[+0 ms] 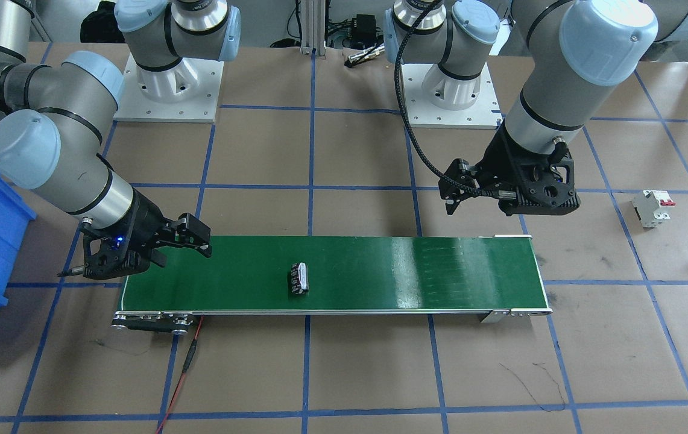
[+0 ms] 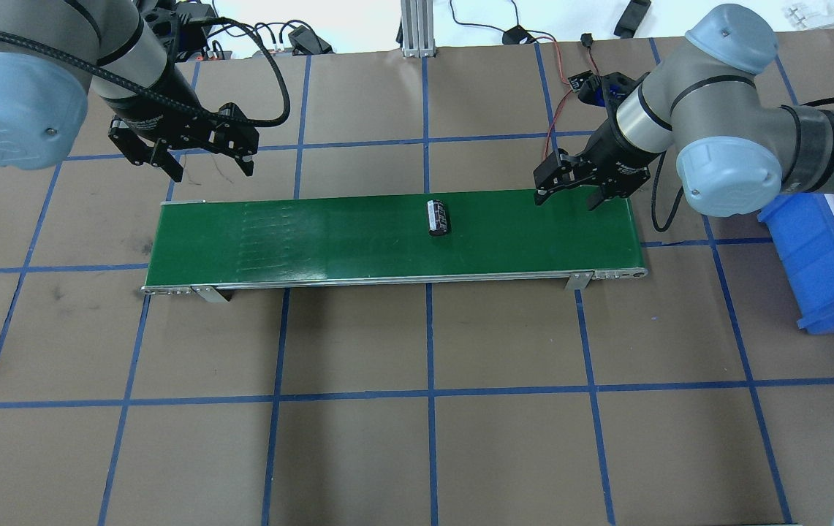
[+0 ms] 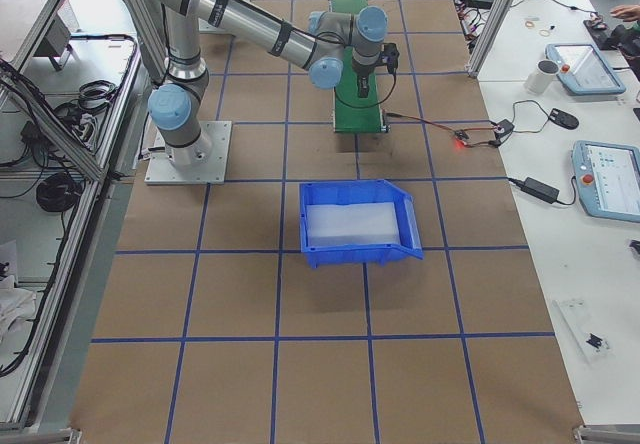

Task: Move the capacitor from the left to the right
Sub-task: 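Position the right gripper above the capacitor riding along the belt, then lower the right gripper and close it on the capacitor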

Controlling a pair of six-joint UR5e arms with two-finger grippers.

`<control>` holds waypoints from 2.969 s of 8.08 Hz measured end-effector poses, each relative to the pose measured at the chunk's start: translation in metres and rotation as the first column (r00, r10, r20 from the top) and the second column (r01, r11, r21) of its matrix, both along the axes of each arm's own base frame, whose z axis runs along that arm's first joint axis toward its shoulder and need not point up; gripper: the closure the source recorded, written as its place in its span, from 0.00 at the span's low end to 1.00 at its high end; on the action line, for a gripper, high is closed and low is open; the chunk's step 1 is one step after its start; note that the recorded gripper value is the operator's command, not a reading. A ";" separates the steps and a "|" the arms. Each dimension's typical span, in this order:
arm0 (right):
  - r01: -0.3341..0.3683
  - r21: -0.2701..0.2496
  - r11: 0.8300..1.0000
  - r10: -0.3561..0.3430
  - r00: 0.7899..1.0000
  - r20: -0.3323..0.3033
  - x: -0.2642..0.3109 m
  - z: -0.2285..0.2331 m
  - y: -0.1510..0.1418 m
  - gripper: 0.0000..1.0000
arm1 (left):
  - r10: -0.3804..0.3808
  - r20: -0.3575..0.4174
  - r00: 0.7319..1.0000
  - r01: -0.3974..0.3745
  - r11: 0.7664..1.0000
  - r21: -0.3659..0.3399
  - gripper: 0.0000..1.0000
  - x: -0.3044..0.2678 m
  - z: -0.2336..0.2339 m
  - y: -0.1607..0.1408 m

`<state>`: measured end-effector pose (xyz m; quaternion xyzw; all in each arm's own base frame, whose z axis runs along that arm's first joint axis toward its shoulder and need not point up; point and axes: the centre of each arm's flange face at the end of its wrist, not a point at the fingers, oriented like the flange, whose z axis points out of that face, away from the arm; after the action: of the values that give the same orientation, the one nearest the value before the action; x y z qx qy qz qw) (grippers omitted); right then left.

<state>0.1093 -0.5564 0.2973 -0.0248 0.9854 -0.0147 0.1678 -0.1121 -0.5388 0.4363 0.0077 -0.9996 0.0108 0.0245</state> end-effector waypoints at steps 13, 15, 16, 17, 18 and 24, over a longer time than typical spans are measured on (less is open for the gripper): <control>-0.001 -0.004 1.000 0.001 1.000 0.004 -0.001 -0.018 -0.010 0.08 | 0.002 0.002 1.000 -0.002 1.000 -0.001 0.00 0.000 0.000 0.000; -0.001 -0.009 1.000 0.001 1.000 0.004 -0.001 -0.024 -0.013 0.09 | 0.002 0.000 1.000 -0.002 1.000 0.000 0.00 0.000 0.000 0.000; 0.000 -0.012 1.000 0.001 1.000 0.004 -0.001 -0.026 -0.014 0.10 | 0.002 0.000 1.000 -0.002 1.000 0.000 0.00 0.000 0.000 0.000; 0.000 -0.010 1.000 0.000 1.000 0.004 -0.001 -0.030 -0.015 0.12 | 0.002 0.000 1.000 -0.002 1.000 0.000 0.00 0.000 0.000 0.000; 0.000 -0.006 1.000 0.000 1.000 0.005 -0.001 -0.033 -0.016 0.12 | 0.002 0.000 1.000 -0.002 1.000 0.001 0.00 0.000 0.000 0.000; 0.000 -0.010 1.000 0.000 1.000 -0.005 -0.003 -0.050 -0.024 1.00 | 0.001 0.000 1.000 -0.001 1.000 0.002 0.00 0.000 -0.001 0.000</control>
<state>0.1066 -0.5800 0.2477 -0.0259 0.9857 -0.0197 0.1651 -0.1121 -0.5387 0.4352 0.0080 -0.9996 0.0097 0.0247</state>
